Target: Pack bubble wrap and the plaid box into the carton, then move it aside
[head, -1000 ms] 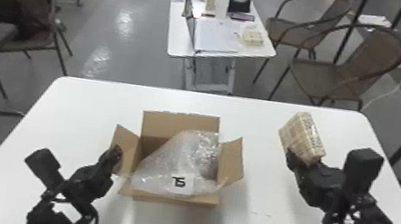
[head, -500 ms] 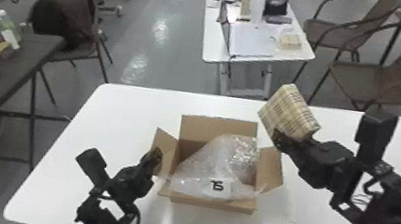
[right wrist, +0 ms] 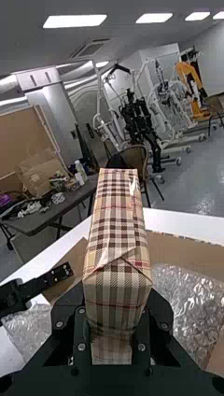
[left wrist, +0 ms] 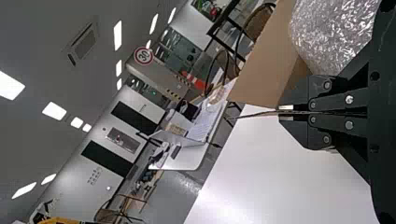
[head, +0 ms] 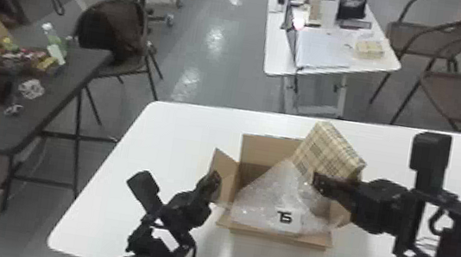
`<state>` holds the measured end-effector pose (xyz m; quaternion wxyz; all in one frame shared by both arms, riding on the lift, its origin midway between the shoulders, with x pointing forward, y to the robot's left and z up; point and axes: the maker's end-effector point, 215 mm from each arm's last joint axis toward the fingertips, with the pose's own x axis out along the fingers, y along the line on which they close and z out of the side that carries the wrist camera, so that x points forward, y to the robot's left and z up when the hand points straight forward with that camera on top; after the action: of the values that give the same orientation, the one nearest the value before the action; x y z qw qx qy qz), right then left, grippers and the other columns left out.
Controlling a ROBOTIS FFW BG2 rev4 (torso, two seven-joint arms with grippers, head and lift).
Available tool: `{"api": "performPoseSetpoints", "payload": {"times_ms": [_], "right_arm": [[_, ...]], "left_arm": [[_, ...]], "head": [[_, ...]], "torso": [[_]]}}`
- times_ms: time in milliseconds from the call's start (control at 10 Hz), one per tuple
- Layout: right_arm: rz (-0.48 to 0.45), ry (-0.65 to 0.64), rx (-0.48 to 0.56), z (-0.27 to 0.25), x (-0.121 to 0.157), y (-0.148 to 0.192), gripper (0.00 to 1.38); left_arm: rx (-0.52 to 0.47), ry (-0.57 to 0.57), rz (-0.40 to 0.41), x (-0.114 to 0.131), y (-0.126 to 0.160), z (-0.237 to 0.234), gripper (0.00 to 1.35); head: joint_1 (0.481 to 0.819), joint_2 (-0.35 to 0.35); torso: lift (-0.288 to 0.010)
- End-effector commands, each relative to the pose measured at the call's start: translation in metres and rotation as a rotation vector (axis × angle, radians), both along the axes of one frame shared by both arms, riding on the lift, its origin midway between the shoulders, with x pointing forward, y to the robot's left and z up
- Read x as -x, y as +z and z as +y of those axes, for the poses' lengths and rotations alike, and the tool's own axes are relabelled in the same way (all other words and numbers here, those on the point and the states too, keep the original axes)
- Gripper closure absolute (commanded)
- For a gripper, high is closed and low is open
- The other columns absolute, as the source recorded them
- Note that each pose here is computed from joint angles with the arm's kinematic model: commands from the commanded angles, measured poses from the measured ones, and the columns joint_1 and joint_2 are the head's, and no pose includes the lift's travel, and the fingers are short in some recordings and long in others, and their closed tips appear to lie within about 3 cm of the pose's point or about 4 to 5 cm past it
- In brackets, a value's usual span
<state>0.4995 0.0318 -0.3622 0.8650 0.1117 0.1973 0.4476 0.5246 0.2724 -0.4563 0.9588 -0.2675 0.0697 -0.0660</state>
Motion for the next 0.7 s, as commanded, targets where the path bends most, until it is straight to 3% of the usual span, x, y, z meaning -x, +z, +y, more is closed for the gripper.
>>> {"api": "performPoseSetpoints", "payload": {"times_ms": [0, 200, 300, 500, 600], "right_arm": [[0.045, 0.016, 0.009, 0.005, 0.004, -0.019, 0.95], [0.069, 0.04, 0.026, 0.011, 0.002, -0.036, 0.93], [0.072, 0.042, 0.02, 0.016, -0.001, -0.042, 0.8], [0.076, 0.045, 0.026, 0.017, 0.0, -0.046, 0.34], [0.071, 0.044, 0.022, 0.017, 0.001, -0.043, 0.19]], "left_arm": [[0.006, -0.008, -0.004, -0.001, 0.001, -0.005, 1.21], [0.013, -0.015, -0.007, -0.002, 0.003, -0.011, 1.21], [0.017, -0.019, -0.008, -0.003, 0.003, -0.014, 1.21], [0.019, -0.017, -0.011, -0.003, 0.004, -0.013, 1.21], [0.021, -0.01, -0.01, -0.002, 0.003, -0.01, 1.21]], "head": [[0.695, 0.317], [0.695, 0.32], [0.695, 0.319], [0.695, 0.318], [0.695, 0.319]], "torso": [[-0.027], [-0.027], [-0.027], [-0.027], [-0.027]]}}
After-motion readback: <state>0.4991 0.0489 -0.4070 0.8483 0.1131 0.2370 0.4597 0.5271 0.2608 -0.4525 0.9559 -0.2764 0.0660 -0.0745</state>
